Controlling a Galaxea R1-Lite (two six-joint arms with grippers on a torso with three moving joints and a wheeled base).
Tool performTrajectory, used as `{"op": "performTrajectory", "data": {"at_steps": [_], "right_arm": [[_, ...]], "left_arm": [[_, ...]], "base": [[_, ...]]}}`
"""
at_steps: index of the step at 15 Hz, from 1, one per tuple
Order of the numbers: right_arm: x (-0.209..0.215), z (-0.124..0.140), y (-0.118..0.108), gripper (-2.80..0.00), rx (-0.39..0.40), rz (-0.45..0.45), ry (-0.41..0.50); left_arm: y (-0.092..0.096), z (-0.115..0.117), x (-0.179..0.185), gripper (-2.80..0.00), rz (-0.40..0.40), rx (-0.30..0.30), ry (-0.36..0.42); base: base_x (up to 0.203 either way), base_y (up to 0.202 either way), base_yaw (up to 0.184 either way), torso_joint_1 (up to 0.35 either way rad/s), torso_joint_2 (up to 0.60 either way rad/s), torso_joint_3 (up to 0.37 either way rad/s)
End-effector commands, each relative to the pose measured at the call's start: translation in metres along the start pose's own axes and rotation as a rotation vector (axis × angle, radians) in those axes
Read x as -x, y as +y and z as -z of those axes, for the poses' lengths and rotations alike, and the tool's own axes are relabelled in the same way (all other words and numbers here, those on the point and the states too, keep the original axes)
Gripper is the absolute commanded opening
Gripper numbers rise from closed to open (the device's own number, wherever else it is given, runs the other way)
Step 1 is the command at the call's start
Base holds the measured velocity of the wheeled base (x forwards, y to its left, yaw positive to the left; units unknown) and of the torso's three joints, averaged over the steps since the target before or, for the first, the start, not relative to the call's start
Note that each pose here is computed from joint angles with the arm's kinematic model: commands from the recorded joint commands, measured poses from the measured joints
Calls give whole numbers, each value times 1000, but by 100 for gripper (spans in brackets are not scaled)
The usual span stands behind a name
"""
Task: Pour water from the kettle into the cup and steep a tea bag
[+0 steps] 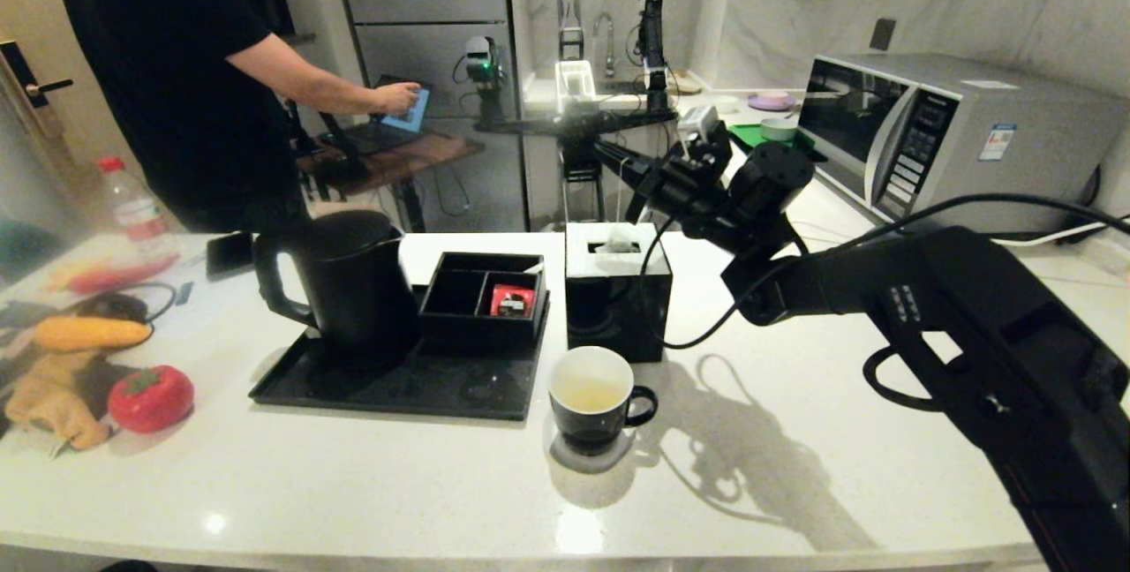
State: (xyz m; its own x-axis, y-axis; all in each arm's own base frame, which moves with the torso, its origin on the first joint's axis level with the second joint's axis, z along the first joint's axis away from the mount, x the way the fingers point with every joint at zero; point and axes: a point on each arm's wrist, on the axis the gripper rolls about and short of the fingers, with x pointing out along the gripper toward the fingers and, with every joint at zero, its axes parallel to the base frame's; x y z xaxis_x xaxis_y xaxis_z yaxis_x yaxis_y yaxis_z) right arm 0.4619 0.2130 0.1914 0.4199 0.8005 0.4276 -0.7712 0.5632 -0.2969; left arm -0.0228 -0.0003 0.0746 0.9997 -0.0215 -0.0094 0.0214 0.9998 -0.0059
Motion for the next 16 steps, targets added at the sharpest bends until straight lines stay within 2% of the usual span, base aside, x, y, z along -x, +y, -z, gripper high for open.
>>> {"op": "performTrajectory", "data": {"at_steps": [1, 9, 11, 16], "right_arm": [[-1, -1, 1, 0, 3, -7, -7], [3, 1, -2, 0, 16, 0, 4], [6, 2, -5, 0, 79, 5, 33], [23, -4, -34, 0, 280, 49, 92]], "left_arm": [[0, 0, 0, -280, 0, 0, 0], [0, 0, 0, -280, 0, 0, 0], [0, 0, 0, -280, 0, 0, 0], [0, 0, 0, -280, 0, 0, 0]], "base": [[0, 0, 0, 0, 0, 0], [0, 0, 0, 0, 0, 0], [0, 0, 0, 0, 0, 0], [0, 0, 0, 0, 0, 0]]}}
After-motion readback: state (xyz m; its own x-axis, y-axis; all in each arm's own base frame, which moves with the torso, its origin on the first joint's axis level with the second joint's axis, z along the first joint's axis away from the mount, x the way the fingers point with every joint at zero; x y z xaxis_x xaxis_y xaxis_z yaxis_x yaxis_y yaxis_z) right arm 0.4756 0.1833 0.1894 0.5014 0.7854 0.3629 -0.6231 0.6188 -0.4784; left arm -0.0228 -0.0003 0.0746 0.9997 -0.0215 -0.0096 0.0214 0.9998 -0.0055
